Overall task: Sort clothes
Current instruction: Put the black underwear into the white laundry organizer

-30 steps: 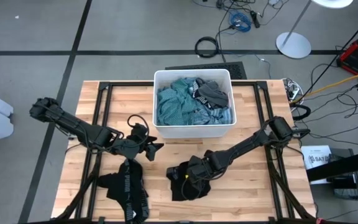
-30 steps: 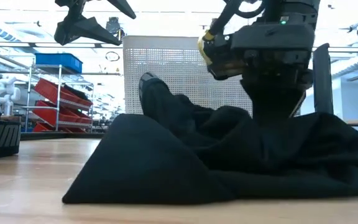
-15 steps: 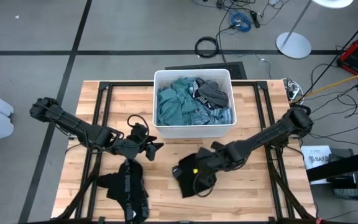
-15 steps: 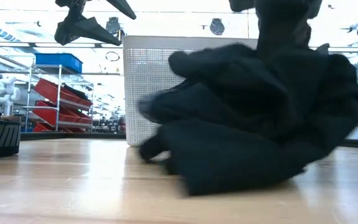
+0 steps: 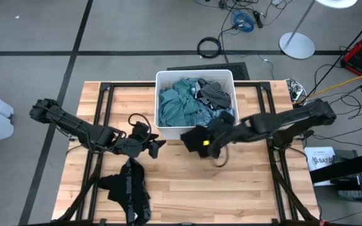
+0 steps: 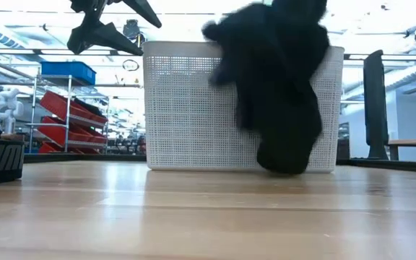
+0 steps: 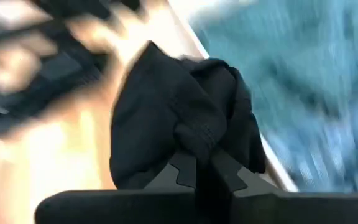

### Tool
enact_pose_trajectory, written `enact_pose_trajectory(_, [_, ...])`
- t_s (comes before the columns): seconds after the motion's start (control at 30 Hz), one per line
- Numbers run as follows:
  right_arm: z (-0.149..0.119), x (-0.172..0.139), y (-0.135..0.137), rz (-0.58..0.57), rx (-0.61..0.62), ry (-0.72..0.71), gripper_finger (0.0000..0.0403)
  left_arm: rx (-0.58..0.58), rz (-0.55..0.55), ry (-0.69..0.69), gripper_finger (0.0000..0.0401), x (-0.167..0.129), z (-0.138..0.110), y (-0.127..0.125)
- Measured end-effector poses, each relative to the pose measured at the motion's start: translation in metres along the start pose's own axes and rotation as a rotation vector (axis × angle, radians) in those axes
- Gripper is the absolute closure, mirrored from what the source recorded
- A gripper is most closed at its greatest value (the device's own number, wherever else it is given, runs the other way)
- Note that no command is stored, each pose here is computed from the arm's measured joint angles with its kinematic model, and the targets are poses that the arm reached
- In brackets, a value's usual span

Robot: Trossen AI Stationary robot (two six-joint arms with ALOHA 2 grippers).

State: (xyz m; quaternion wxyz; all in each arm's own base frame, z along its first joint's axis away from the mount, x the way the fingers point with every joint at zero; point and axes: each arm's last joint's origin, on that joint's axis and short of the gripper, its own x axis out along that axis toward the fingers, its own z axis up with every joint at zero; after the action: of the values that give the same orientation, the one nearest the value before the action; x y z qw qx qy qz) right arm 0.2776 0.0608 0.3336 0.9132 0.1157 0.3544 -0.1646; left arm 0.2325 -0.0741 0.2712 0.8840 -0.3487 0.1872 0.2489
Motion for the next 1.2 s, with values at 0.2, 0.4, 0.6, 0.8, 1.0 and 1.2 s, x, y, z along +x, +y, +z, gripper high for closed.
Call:
enact_pose_trajectory(0.2, [0.045, -0.054, -0.025, 0.12, 0.004, -0.432, 0.0403, -0.009, -0.002, -0.001, 0.0123, 0.0, 0.0, 0.0])
enact_pose_trajectory(0.4, [0.069, -0.069, -0.077, -0.051, 0.059, -0.595, 0.0403, -0.022, 0.0, -0.012, 0.0123, 0.002, 0.003, 0.0])
enact_pose_trajectory(0.6, [0.068, -0.037, -0.117, -0.099, 0.102, -0.388, 0.0403, -0.046, -0.007, -0.035, 0.0123, 0.004, 0.007, 0.0])
enact_pose_trajectory(0.8, [0.057, 0.018, -0.134, -0.056, 0.112, -0.086, 0.0403, -0.056, -0.016, -0.044, 0.0123, 0.004, 0.008, -0.001])
enact_pose_trajectory(1.0, [0.064, 0.066, -0.128, 0.102, 0.084, -0.075, 0.0403, -0.059, -0.017, -0.046, 0.0123, 0.004, 0.008, -0.001])
enact_pose_trajectory(1.2, [0.077, 0.094, -0.122, 0.172, 0.121, -0.202, 0.0402, -0.083, -0.018, -0.046, 0.0123, 0.004, 0.008, -0.001])
